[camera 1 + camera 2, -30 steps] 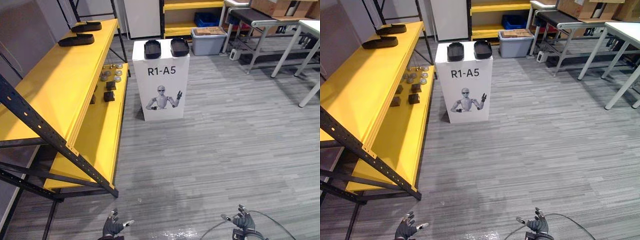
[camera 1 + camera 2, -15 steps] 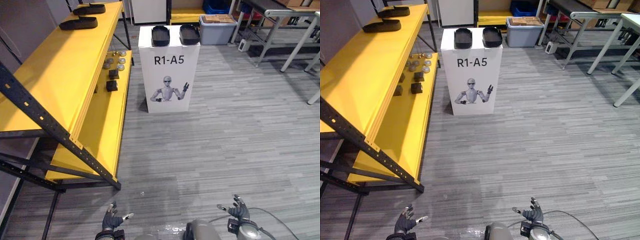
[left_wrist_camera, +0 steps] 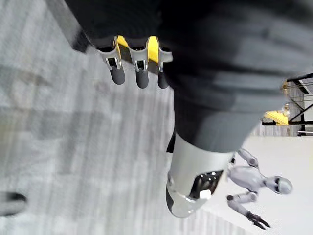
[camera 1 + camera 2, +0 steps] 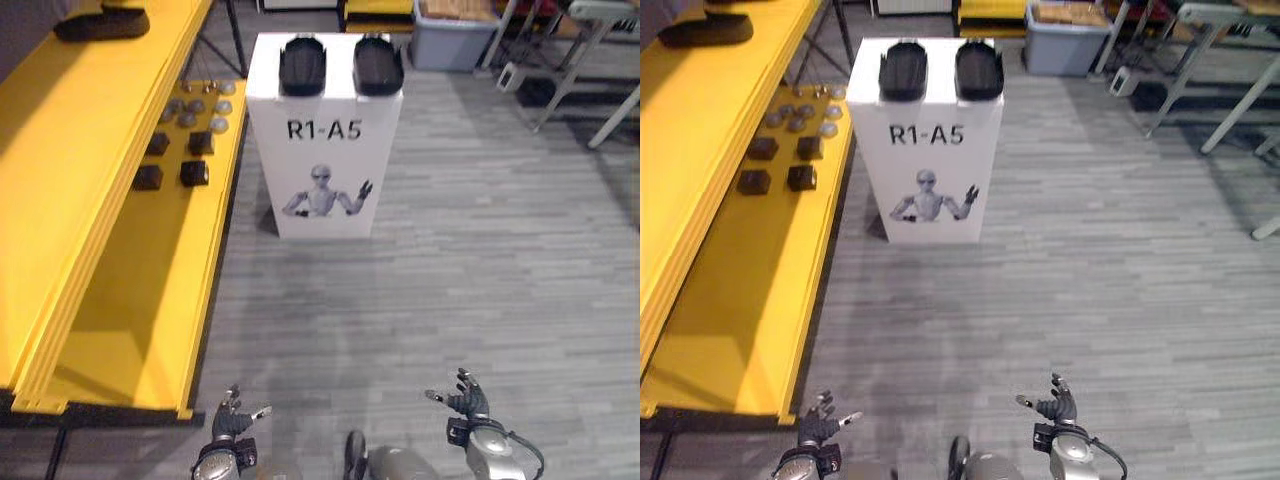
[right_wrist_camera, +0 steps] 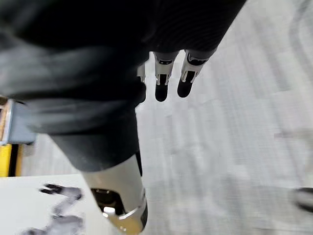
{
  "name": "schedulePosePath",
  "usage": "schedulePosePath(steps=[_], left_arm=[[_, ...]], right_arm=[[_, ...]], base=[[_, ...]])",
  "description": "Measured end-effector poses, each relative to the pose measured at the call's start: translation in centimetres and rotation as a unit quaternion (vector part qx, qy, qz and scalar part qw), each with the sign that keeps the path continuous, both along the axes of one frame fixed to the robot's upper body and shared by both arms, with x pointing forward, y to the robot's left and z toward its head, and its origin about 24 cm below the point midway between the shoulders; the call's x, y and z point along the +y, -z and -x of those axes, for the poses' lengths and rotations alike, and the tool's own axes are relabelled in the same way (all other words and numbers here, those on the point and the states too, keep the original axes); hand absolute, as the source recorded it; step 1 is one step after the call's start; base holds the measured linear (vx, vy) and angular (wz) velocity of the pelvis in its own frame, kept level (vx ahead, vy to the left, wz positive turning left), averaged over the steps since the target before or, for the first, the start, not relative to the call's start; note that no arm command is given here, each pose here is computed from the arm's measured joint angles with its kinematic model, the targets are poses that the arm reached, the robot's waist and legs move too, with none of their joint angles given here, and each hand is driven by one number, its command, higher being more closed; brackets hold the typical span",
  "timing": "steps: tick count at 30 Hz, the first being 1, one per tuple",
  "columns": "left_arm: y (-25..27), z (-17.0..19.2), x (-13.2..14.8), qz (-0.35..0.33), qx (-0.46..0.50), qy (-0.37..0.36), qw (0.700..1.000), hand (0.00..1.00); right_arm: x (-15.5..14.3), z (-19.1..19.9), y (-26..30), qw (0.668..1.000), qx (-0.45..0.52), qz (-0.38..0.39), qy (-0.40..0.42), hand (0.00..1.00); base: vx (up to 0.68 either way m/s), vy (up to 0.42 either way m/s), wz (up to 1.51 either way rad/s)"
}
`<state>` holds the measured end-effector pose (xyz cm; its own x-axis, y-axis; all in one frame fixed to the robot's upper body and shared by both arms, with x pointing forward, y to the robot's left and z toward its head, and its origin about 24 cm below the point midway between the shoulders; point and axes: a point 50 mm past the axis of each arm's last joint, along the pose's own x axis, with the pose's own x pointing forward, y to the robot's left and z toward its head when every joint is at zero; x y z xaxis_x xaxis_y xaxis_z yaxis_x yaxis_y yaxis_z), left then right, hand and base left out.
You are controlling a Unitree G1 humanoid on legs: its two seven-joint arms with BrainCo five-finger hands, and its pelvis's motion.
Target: Walk over and take plastic housings, then place them on the shelf
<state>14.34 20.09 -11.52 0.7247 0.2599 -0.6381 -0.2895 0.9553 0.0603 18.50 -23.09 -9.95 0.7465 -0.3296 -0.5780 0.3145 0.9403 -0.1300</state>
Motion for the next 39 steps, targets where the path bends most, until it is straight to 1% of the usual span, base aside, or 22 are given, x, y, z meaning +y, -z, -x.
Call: schedulePosePath(steps=[4, 6, 8, 11, 15, 18, 21, 24, 26, 28, 31, 34, 37, 39], left_arm=[[0.0, 0.0, -0.3, 0.008, -0.003, -0.01, 1.0, 0.0], [0.2, 0.4, -0.6, 0.012, 0.001, -0.014, 1.0, 0.0], [0.3, 1.1, -0.2, 0.009, 0.009, -0.021, 1.0, 0.0], [0.3, 0.4, -0.6, 0.014, 0.005, -0.018, 1.0, 0.0], [0.7, 0.9, 0.0, 0.005, 0.022, -0.021, 1.0, 0.0], [0.2, -0.1, 0.4, 0.002, 0.006, -0.028, 1.0, 0.0], [0.3, 0.1, 0.8, 0.009, 0.006, -0.047, 0.999, 0.0], [0.4, 0.4, 1.1, 0.006, 0.01, -0.053, 0.999, 0.0], [0.8, 0.9, 0.4, 0.018, 0.021, -0.058, 0.998, 0.0], [1.1, 1.0, -0.6, 0.038, 0.022, -0.071, 0.997, 0.0], [1.3, 1.4, -1.2, 0.048, 0.028, -0.071, 0.996, 0.0], [1.2, 1.1, -1.5, 0.05, 0.025, -0.061, 0.997, 0.0], [1.2, 0.9, -1.7, 0.05, 0.025, -0.056, 0.997, 0.0], [1.5, 1.1, -1.3, 0.042, 0.036, -0.049, 0.997, 0.0]], right_arm=[[-0.1, -1.1, -0.4, 1.0, -0.009, -0.002, 0.003, 0.0], [-0.3, -0.8, -0.2, 1.0, -0.002, -0.001, 0.007, 0.0], [0.3, -0.3, 0.3, 1.0, 0.009, -0.008, 0.005, 0.0], [0.4, 0.1, 0.8, 1.0, 0.023, -0.012, 0.007, 0.0], [1.0, 1.5, 1.8, 0.999, 0.05, -0.017, -0.004, 0.0], [1.2, 1.7, 1.9, 0.998, 0.053, -0.015, -0.011, 0.0], [1.4, 2.0, 2.1, 0.998, 0.059, -0.02, -0.011, 0.0], [1.2, 3.9, 2.9, 0.996, 0.085, -0.022, -0.003, 0.0], [1.1, 4.5, 3.3, 0.995, 0.096, -0.023, 0.002, 0.0], [1.4, 4.5, 3.0, 0.996, 0.082, -0.028, 0.004, 0.0], [2.2, 4.8, 2.9, 0.996, 0.071, -0.05, 0.017, 0.0], [1.7, 4.5, 2.7, 0.996, 0.065, -0.045, 0.027, 0.0], [0.3, 5.0, 2.6, 0.995, 0.064, -0.04, 0.06, 0.0], [0.2, 5.7, 3.0, 0.994, 0.076, -0.043, 0.073, 0.0]], base=[[0.47, 0.029, -0.61], [0.52, 0.152, -0.65], [0.57, 0.176, -0.43], [0.6, 0.158, -0.14], [0.58, 0.127, 0.06], [0.48, -0.004, 0.26], [0.52, -0.112, 0.5], [0.58, -0.263, 0.95], [0.5, -0.315, 0.64], [0.44, -0.279, 0.62], [0.36, -0.176, 0.08], [0.24, -0.015, -0.1], [0.22, 0.152, -0.27], [0.17, 0.2, -0.22]])
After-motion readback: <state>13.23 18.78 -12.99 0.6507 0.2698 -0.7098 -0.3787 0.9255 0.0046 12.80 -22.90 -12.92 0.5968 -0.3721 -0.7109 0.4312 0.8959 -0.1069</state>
